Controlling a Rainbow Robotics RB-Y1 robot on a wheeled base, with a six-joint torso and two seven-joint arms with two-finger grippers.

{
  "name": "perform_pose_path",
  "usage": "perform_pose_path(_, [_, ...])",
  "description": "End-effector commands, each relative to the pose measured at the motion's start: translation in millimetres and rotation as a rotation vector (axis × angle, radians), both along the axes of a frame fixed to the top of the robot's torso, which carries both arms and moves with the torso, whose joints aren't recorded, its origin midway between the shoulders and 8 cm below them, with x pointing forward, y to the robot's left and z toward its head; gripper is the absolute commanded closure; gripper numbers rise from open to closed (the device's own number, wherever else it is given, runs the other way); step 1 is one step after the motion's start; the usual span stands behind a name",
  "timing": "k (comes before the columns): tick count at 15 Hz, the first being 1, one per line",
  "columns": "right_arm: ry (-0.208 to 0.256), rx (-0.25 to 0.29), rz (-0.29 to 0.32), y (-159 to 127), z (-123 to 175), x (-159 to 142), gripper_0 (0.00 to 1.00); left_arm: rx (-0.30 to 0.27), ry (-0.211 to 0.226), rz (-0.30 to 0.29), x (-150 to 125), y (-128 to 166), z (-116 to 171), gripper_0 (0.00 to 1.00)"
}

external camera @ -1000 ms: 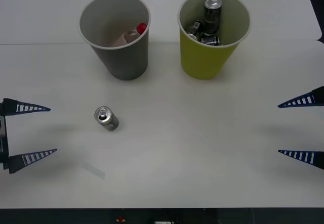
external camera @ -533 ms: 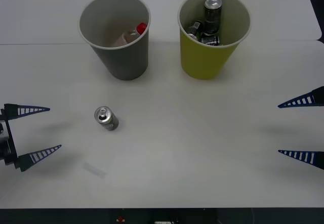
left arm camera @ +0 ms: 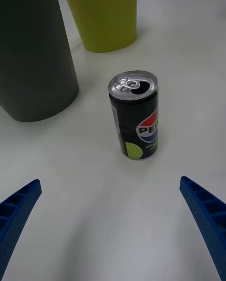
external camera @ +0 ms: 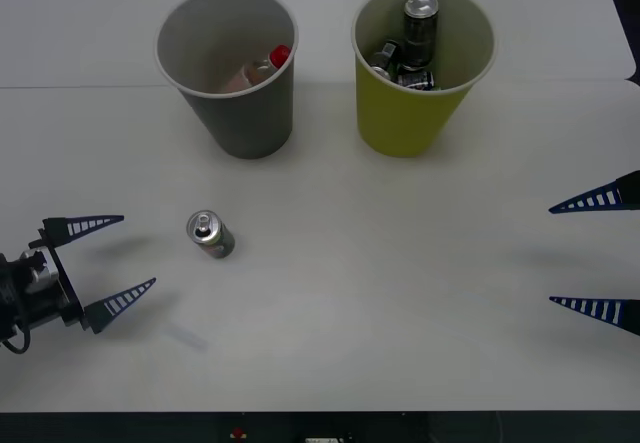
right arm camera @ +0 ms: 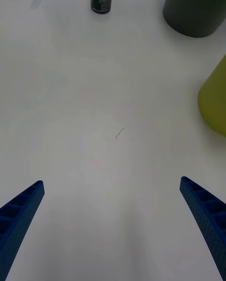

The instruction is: Put the can into the green bin and the plastic bottle into the gray bin

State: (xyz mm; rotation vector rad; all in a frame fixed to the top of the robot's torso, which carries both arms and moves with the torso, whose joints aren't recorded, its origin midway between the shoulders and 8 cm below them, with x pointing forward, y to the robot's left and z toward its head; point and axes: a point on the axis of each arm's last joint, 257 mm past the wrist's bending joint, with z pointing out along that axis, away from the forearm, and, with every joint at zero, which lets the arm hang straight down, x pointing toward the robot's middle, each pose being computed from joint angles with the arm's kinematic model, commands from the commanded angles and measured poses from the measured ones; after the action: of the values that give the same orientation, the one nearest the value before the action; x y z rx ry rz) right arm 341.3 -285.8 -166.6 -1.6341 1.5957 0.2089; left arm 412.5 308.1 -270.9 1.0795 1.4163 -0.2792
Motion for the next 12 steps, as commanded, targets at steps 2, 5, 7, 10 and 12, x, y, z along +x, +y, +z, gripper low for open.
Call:
perform_pose_path(2, [0.0,0.0,0.0,0.0,0.0,0.0,0.0,-0.054,0.011,0.017,14.6,-21.7,-13.0,0.0])
perform_pose_path(5, [0.0,0.0,0.0,0.0,0.0,0.0,0.0,-0.108,0.045,0.026,17.4,-46.6,-24.3,0.0])
perform_pose_path(7, [0.0,0.0,0.0,0.0,0.0,0.0,0.0,-0.131,0.051,0.028,21.3,-61.4,-27.9,0.0])
perform_pose_path(10, [0.0,0.0,0.0,0.0,0.0,0.0,0.0,-0.146,0.058,0.032,28.3,-80.2,-32.3,0.0])
perform_pose_path(12, [0.0,0.0,0.0,0.0,0.0,0.0,0.0,-0.159,0.059,0.041,35.0,-92.5,-33.4,0.0])
